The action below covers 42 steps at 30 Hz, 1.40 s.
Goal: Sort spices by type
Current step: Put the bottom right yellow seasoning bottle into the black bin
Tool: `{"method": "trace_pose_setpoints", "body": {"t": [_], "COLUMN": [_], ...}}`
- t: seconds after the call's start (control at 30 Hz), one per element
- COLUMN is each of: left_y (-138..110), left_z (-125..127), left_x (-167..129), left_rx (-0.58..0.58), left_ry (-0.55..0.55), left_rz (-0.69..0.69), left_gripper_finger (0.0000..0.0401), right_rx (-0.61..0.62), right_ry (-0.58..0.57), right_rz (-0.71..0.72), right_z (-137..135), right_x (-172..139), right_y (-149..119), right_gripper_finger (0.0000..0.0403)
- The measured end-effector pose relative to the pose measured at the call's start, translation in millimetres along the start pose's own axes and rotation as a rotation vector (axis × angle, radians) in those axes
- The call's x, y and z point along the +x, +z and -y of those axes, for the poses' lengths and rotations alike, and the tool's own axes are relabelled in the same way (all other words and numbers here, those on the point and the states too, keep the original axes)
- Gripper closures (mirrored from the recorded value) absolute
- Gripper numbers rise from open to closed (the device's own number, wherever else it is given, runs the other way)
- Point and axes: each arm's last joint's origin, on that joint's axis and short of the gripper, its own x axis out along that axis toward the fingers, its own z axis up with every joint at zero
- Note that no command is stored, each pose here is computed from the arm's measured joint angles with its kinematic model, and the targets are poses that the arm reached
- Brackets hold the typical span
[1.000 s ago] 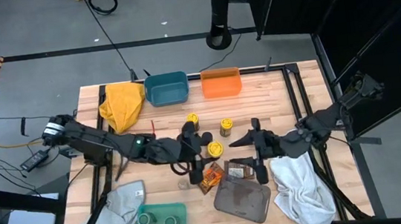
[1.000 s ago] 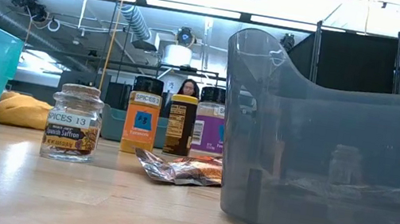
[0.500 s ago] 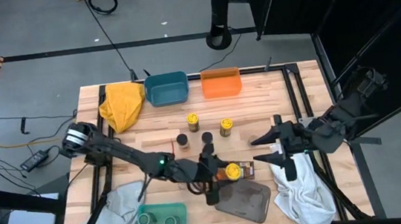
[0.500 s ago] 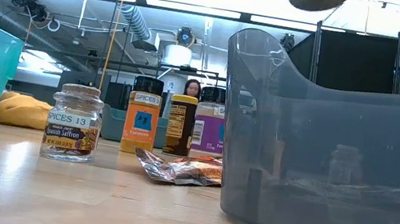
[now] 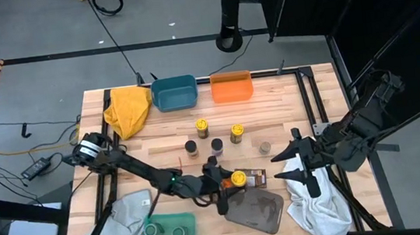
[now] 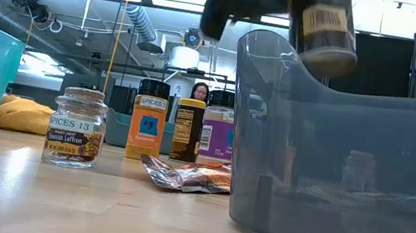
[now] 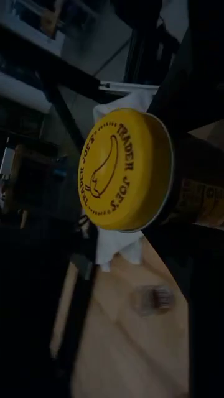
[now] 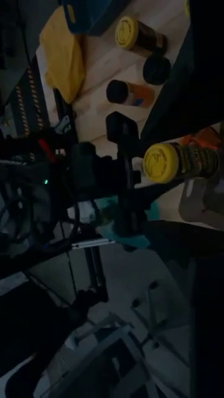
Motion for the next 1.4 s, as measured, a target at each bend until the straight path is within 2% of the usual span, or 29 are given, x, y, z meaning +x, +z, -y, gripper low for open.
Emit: {"method": "trace_pose_setpoints", "body": {"t": [0.13, 0.27, 0.47, 0.93, 1.3, 1.4], "left_y": [-4, -4, -16, -31, -14, -9], "left_z": [-1, 1, -3, -3, 12, 16], "left_x": [-5, -6, -5, 4, 13, 15], "left_rx": [-0.080, -0.042, -0.004, -0.046, -0.024, 0.026], "left_ry": [-0.031, -0.022, 0.047, 0.044, -0.011, -0.021], "left_rz": [0.038, 0.024, -0.051, -0.015, -0.007, -0.004], "left_gripper_finger": [0.0185, 0.0185, 0.0185, 0.0185, 0.0185, 0.0185], "right_rx": [-0.009, -0.019, -0.029, -0.047, -0.062, -0.066], "right_ry": [0.015, 0.009, 0.001, -0.016, -0.030, -0.032], "right_rz": [-0.006, -0.018, -0.030, -0.055, -0.077, -0.081], "right_z": [-3, -2, -1, 1, 2, 3], "right_x": [-2, -2, -2, -2, -2, -2], "right_y": [-2, -3, -5, -7, -10, -10], "right_gripper_finger": [0.0179, 0.0179, 0.0179, 0.0179, 0.0179, 0.0179]}}
